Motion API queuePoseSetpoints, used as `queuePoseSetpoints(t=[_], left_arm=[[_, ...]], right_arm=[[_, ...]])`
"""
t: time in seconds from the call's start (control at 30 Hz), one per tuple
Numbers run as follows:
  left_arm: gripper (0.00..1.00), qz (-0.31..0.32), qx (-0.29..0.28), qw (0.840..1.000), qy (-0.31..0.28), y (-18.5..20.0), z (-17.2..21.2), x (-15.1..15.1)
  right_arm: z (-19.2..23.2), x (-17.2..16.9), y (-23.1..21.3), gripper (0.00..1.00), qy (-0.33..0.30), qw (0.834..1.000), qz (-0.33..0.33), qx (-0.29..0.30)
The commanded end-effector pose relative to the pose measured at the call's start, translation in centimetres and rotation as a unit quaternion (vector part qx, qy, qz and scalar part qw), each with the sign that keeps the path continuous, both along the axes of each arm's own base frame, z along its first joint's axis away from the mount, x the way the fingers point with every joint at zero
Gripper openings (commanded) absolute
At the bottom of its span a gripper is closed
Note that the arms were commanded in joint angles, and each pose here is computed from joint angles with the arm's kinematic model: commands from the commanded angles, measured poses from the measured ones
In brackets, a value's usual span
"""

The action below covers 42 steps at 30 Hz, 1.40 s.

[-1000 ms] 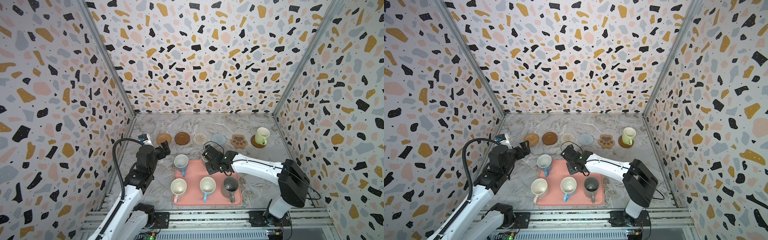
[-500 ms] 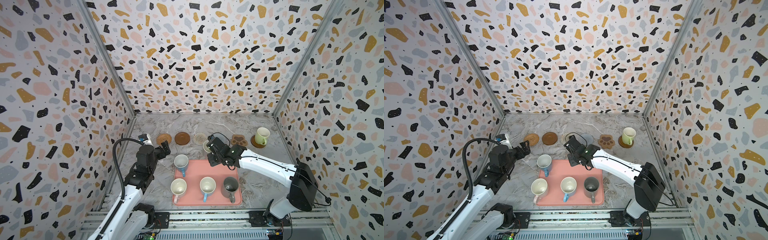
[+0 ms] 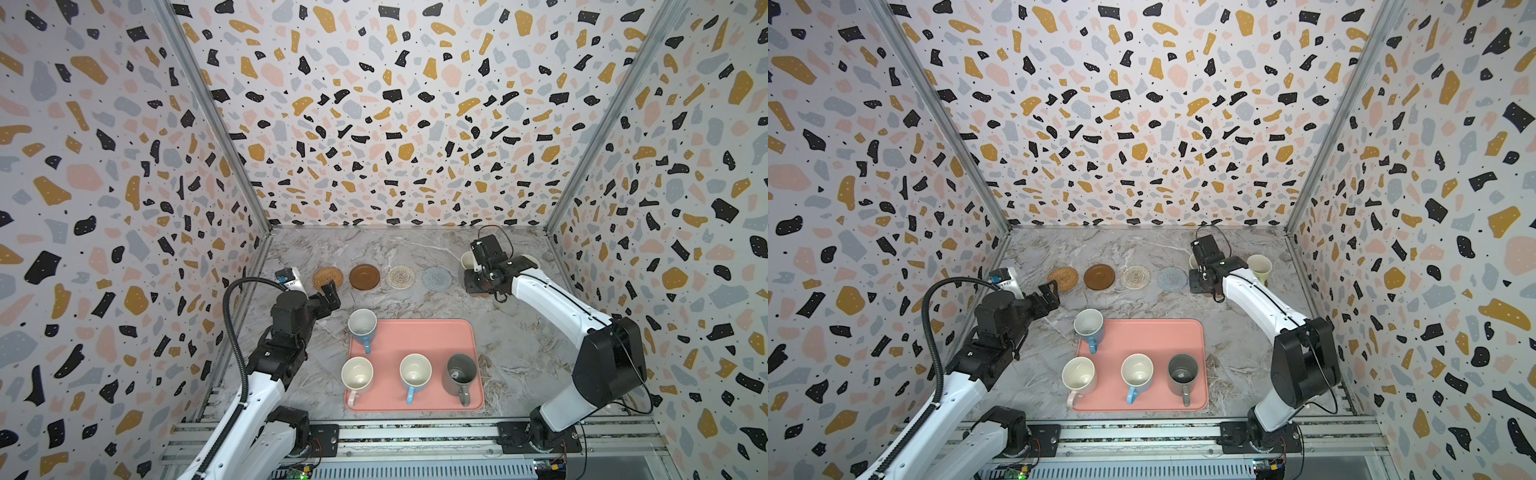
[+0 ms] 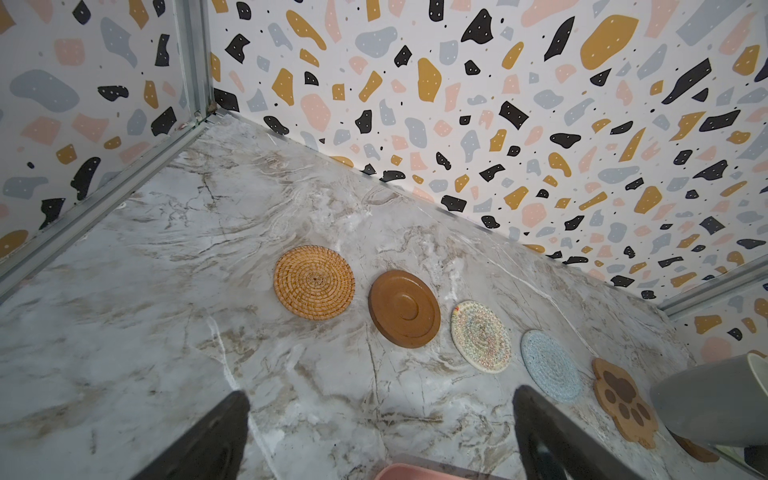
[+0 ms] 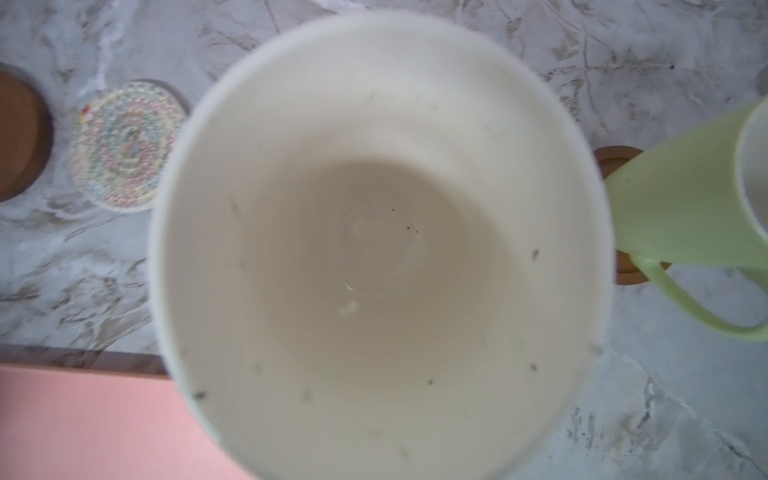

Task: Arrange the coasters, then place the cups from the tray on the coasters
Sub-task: 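Lift the grey-handled mug with the right gripper toward the paw coaster, then lower the grey-handled mug onto the paw-shaped cork coaster with the right gripper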

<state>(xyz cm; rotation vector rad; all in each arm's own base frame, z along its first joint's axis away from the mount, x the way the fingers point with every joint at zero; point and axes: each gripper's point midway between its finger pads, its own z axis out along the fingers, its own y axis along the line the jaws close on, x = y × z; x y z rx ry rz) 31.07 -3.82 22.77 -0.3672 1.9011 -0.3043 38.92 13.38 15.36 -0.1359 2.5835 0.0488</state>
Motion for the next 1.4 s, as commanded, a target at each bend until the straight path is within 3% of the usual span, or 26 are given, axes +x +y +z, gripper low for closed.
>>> queuePoseSetpoints(t=[0.0, 0.47, 1.37], left_arm=[[1.0, -0.005, -0.004, 1.0, -0.018, -0.2, 0.6, -0.1], [1.0, -0.007, -0.005, 1.0, -0.019, -0.2, 0.7, -0.3], [1.0, -0.004, -0.006, 1.0, -0.019, -0.1, 0.5, -0.4]], right_arm=[[2.3, 2.8, -0.1, 0.03, -0.039, 0.999, 0.019, 0.01], [-1.4, 6.3, -3.3, 0.03, -0.002, 1.0, 0.024, -0.012], [-3.4, 5.9, -4.4, 0.03, 0.029, 0.999, 0.027, -0.028]])
